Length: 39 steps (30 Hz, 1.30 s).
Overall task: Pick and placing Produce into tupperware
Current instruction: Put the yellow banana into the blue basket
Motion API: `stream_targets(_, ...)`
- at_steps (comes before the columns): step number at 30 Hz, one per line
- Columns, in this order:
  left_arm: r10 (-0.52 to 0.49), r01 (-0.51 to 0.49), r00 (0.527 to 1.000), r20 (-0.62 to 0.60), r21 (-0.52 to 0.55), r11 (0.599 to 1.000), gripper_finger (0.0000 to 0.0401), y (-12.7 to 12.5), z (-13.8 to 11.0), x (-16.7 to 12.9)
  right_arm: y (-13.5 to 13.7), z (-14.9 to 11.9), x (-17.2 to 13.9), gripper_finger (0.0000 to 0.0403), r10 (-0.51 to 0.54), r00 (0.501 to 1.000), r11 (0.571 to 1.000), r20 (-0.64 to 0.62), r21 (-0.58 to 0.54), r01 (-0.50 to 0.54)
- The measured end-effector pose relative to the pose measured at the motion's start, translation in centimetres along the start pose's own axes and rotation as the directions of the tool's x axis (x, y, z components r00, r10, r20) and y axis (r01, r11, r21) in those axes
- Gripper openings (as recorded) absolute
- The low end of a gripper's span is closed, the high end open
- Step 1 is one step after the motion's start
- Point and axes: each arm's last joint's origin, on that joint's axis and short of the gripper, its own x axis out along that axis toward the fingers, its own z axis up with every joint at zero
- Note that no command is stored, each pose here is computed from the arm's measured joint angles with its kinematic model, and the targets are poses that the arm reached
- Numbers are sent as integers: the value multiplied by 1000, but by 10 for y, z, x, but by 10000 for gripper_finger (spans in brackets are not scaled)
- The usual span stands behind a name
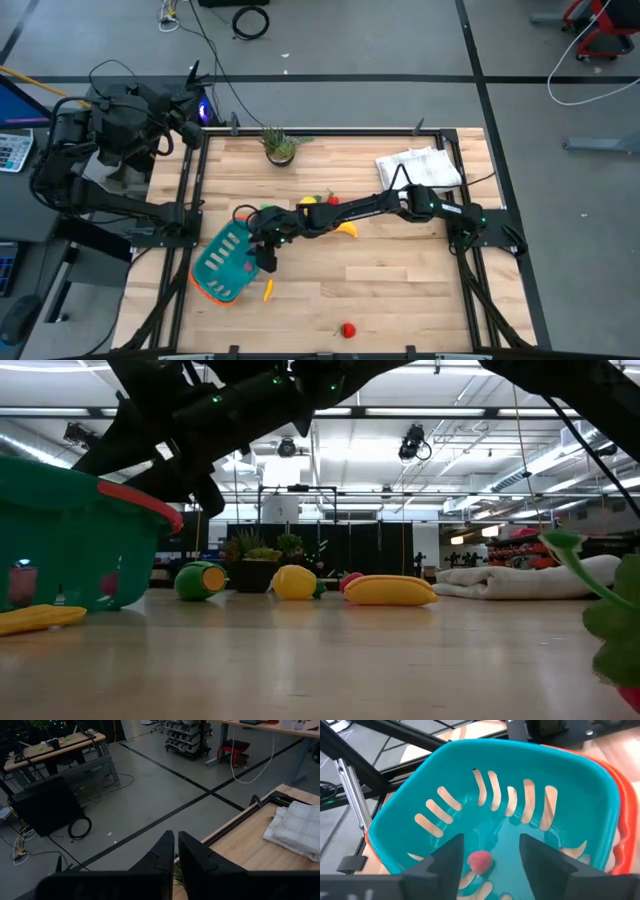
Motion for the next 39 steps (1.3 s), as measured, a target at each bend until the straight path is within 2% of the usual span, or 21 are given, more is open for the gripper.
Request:
stream_targets(4, 0, 0, 1000, -1, 2, 1000, 38, 0, 0, 0, 1, 20, -14, 225, 10, 998, 1000, 62, 14, -11)
stream_targets(8, 2, -2, 1000, -7, 7, 1000, 41, 0, -1, 0, 6, 54, -48, 223, 14, 990, 1000, 140, 7, -15)
stream_targets(15, -45, 47, 997, -56, 40, 998, 40, 0, -5, 0, 14, 109, -140, 202, -33, 976, 998, 216, -46, 44)
stream_targets(18, -48, 51, 997, -65, 47, 998, 39, -1, -6, 0, 16, 121, -184, 195, -79, 981, 996, 177, -28, 85)
stream_targets(24, -45, 49, 996, -73, 56, 997, 39, -2, -7, 2, 21, 108, -250, 192, -179, 981, 984, -80, 2, 180)
stream_targets(26, -44, 49, 996, -75, 58, 997, 39, -3, -7, 2, 26, 98, -266, 192, -234, 955, 972, -180, -16, 235)
stream_targets(28, -43, 48, 996, -80, 63, 997, 39, -4, -7, 4, 29, 86, -277, 192, -319, 905, 947, -282, -51, 318)
stream_targets(32, -39, 46, 995, -89, 76, 996, 39, -7, -7, 6, 31, 70, -280, 199, -416, 815, 907, -404, -118, 405)
stream_targets(34, -38, 46, 995, -93, 75, 996, 39, -8, -7, 7, 31, 63, -274, 204, -416, 789, 906, -453, -132, 401)
stream_targets(39, -33, 43, 994, -108, 92, 995, 39, -12, -7, 11, 31, 37, -235, 215, -408, 713, 912, -570, -209, 354)
